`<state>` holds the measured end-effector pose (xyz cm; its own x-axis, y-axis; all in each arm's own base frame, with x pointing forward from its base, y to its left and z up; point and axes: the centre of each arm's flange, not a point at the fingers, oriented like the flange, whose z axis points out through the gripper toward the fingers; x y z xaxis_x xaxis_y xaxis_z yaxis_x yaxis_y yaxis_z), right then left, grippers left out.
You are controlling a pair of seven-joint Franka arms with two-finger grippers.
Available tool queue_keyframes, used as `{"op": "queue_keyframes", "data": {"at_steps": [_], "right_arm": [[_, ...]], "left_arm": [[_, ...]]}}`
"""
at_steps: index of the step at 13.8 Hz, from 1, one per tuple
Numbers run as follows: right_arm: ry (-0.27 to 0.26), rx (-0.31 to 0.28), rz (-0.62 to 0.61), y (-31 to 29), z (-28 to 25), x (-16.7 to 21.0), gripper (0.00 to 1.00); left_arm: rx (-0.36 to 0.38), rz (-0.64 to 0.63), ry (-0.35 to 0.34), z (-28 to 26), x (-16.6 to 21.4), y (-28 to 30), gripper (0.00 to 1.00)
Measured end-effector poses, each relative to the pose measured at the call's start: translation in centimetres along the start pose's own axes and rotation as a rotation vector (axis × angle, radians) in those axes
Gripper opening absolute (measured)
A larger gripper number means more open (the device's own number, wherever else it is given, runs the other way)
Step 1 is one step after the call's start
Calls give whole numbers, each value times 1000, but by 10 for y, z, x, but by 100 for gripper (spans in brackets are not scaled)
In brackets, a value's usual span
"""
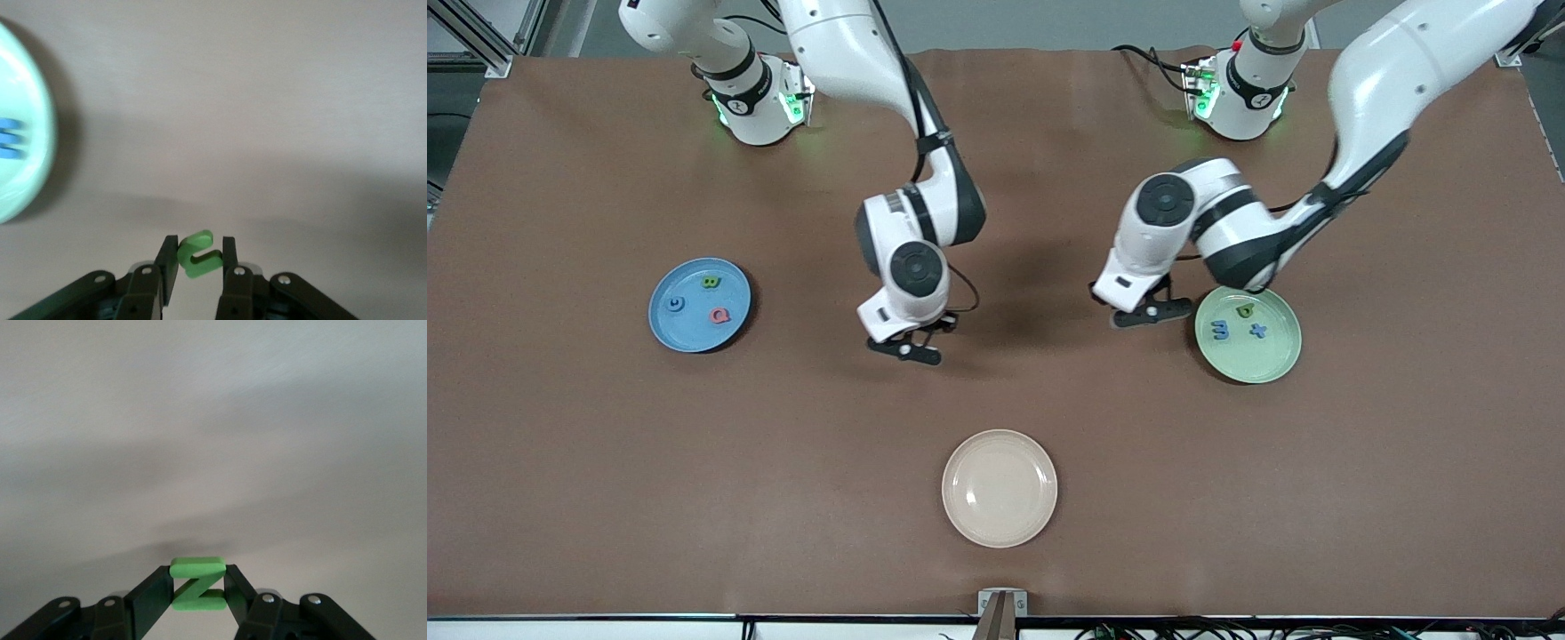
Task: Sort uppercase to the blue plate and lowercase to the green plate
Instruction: 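Place u on the green plate while the right gripper drops Z on blue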
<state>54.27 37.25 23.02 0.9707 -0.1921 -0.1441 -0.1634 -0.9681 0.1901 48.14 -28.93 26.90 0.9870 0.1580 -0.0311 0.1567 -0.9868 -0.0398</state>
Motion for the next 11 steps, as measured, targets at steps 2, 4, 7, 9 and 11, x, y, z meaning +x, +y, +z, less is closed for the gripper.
{"op": "queue_keyframes", "data": {"at_steps": [2,4,7,9,11], "right_arm": [[-45,-31,-70,44,-17,22,41],[-87,-54,-121,91,-22,40,41],[-140,-71,-216,169,-6,58,41],[-167,-71,-251,216,0,64,41],[-188,-64,-262,255,2,61,41]], "left_arm": [[0,39,-29,3,3,-44,30],[7,71,-49,12,6,-86,30],[45,115,-36,29,10,-135,30],[58,139,-13,37,11,-154,30],[48,148,19,46,14,-165,30]]}}
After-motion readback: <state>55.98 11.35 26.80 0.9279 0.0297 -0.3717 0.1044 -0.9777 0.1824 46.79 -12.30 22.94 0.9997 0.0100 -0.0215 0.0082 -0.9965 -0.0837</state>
